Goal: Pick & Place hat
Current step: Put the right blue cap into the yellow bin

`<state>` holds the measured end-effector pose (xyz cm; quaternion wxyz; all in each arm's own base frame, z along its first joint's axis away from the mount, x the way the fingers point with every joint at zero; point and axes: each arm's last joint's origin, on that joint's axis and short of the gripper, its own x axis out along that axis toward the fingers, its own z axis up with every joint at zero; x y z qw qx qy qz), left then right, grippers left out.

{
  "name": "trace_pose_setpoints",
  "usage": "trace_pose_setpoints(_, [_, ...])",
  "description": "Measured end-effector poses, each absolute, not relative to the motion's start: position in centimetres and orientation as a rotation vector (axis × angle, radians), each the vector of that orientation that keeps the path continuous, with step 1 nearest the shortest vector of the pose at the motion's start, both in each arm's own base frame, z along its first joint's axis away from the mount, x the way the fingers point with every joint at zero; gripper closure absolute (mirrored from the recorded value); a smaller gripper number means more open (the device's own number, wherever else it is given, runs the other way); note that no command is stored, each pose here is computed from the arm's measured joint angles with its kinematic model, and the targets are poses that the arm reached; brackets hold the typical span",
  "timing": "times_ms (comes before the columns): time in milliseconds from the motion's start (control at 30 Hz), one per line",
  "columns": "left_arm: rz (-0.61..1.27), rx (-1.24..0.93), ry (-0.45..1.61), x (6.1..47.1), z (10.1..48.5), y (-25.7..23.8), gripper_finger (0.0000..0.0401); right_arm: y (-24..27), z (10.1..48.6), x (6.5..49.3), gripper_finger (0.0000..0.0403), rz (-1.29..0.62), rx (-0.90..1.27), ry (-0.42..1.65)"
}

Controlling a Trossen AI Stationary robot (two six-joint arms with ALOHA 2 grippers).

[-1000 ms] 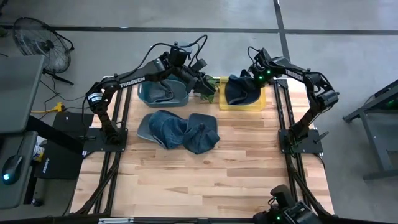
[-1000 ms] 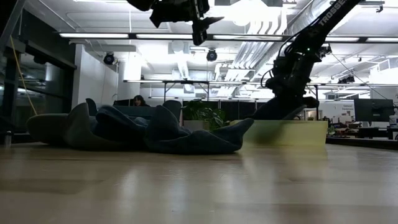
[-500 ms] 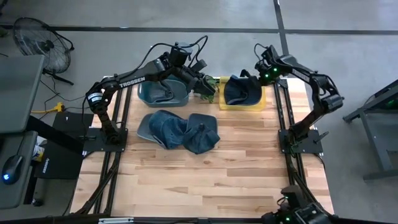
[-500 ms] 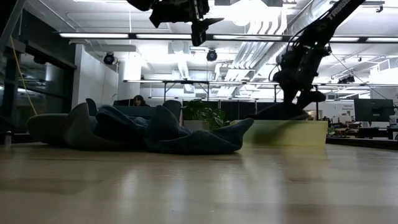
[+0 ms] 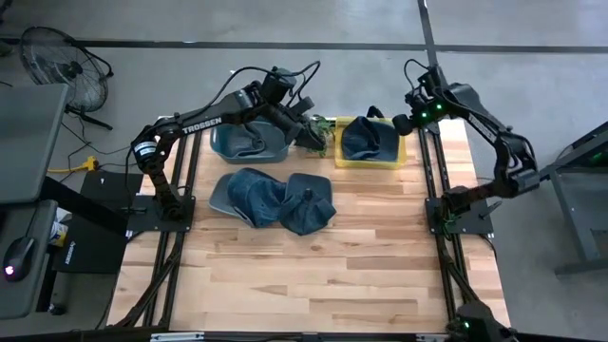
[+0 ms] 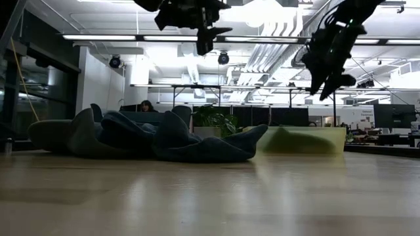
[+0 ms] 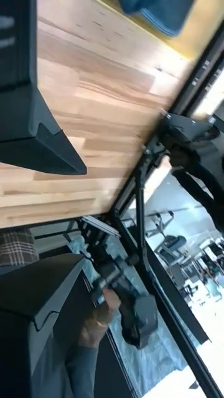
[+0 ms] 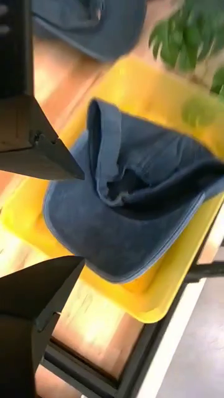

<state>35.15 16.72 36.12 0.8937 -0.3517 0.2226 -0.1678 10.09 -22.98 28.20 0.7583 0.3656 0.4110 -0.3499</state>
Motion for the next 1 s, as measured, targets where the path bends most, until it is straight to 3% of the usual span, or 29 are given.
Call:
trace_pose_setpoints(600, [-0.019, -0.735, 0.802, 33.6, 33.9, 13.6, 0.0186, -14.3, 33.6, 11.9, 0.0202, -0.534, 0.609, 0.764])
trace_pose_setpoints(1000, [0.432, -0.645, 0.935, 33.2, 34.4, 7.0, 0.0186, -12.2, 34.2, 12.8, 0.0202, -0.403, 0.450, 0.783])
